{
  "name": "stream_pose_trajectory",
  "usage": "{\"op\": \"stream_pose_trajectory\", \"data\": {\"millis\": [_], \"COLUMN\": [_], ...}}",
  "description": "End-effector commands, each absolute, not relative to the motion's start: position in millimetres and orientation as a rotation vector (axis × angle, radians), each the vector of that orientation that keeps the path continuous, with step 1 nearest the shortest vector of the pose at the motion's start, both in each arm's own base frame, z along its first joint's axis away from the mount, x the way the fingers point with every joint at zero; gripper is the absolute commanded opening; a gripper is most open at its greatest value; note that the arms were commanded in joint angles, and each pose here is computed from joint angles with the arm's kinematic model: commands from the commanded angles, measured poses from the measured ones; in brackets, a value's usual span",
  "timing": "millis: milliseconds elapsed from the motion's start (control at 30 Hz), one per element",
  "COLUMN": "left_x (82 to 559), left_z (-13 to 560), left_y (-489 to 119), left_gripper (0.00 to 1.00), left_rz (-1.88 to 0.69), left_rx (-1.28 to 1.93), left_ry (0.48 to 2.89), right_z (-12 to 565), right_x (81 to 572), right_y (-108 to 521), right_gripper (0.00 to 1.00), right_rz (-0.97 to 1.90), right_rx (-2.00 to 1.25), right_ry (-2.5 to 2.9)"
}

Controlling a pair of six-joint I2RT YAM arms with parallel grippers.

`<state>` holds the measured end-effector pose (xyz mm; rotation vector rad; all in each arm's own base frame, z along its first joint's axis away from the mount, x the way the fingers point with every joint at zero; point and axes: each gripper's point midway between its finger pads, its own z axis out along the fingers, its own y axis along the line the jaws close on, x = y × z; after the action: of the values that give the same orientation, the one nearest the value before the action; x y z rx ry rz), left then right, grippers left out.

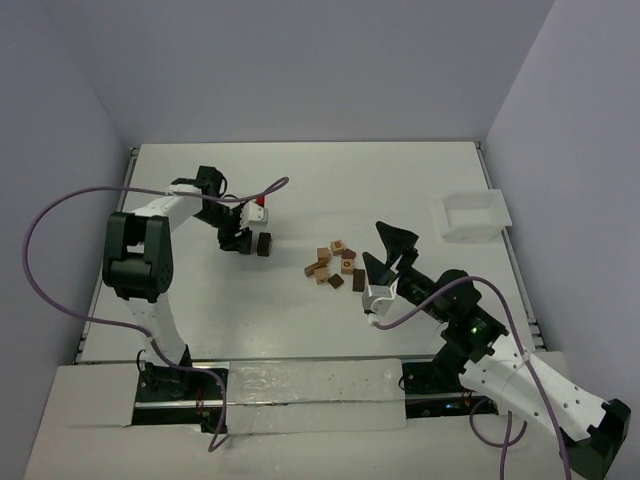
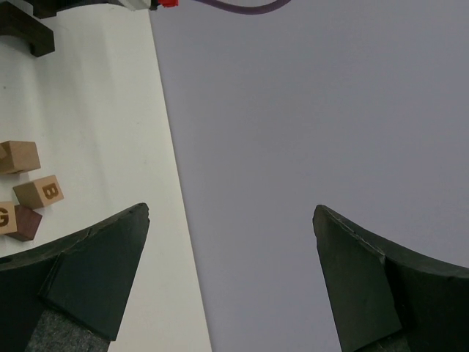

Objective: Build the wood block tower

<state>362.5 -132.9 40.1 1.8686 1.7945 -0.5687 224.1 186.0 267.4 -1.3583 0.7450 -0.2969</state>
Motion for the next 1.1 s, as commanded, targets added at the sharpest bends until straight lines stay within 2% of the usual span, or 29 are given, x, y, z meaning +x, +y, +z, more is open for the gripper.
{"op": "stream_pose_trajectory", "data": {"millis": [0, 133, 700, 1067], "left_x": [393, 397, 358, 353], "left_z": [51, 42, 30, 28], "left_y": [-148, -157, -188, -207], "left_gripper": [0.28, 0.25, 0.25, 0.26], "left_rz": [-0.511, -0.528, -0.697, -0.706], "left_rx": [1.858, 1.847, 1.825, 1.742], "left_ry": [1.684, 1.684, 1.719, 1.789], "right_z": [264, 264, 263, 260], "right_x": [225, 226, 228, 229], "right_y": [178, 179, 185, 185], "right_gripper": [1.00, 1.00, 1.00, 1.00], "right_rz": [-0.299, -0.296, -0.303, -0.305], "right_rx": [-1.345, -1.347, -1.366, -1.373], "right_ry": [0.798, 0.800, 0.758, 0.755]}}
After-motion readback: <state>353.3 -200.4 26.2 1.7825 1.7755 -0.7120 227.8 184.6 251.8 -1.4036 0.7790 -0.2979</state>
